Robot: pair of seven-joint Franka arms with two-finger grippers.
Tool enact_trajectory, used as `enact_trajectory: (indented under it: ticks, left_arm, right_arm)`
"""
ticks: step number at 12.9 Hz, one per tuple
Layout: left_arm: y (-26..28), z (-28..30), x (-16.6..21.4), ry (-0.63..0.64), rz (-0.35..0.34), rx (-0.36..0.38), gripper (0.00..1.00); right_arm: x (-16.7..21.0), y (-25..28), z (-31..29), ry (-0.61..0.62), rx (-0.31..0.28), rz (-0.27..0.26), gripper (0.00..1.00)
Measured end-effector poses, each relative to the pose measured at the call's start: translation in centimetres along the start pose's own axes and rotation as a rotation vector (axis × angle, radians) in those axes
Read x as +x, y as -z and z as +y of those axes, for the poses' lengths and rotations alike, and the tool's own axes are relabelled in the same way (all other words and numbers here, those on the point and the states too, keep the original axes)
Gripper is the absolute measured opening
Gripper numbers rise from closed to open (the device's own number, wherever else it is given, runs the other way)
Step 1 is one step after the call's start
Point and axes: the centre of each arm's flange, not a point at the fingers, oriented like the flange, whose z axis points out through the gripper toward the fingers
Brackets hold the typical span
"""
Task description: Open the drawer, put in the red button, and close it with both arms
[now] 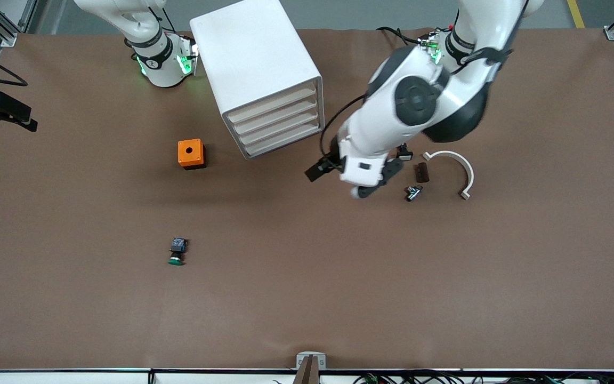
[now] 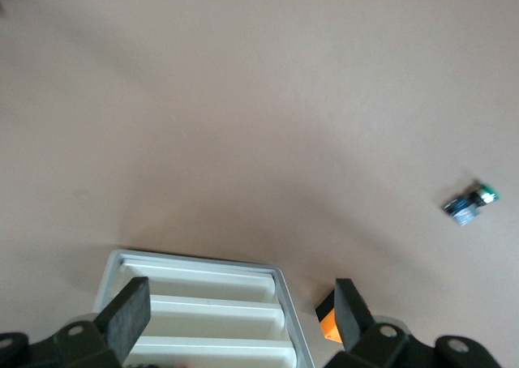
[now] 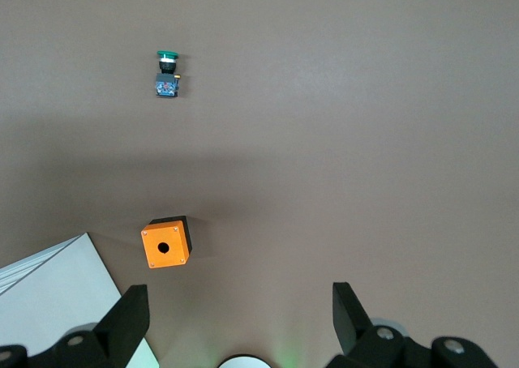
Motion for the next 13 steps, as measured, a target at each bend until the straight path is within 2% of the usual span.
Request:
enact_trajectory:
  ticks: [7, 9, 11, 13]
  left_arm:
    - [15.5, -11.9, 10.0, -0.173, 0.007, 0.062, 1.00]
    - [17.1, -14.7, 12.3, -0.231, 0.018, 0.104, 1.00]
    - [17.2, -16.5, 14.0, -0.318, 0.045, 0.188, 1.00]
    - [18.0, -17.9, 15.5, -0.411, 0.056, 0.212, 1.00]
  right_arm:
    - [-0.3, 0.7, 0.4, -0.007, 0.003, 0.037, 1.00]
    - [-0.5, 1.2, 0.6, -0.010, 0.004, 0.050, 1.00]
    - [-0.9, 1.6, 0.7, -0.013, 0.014, 0.060, 1.00]
    - [-1.1, 1.8, 1.1, -0.021, 0.025, 0.065, 1.00]
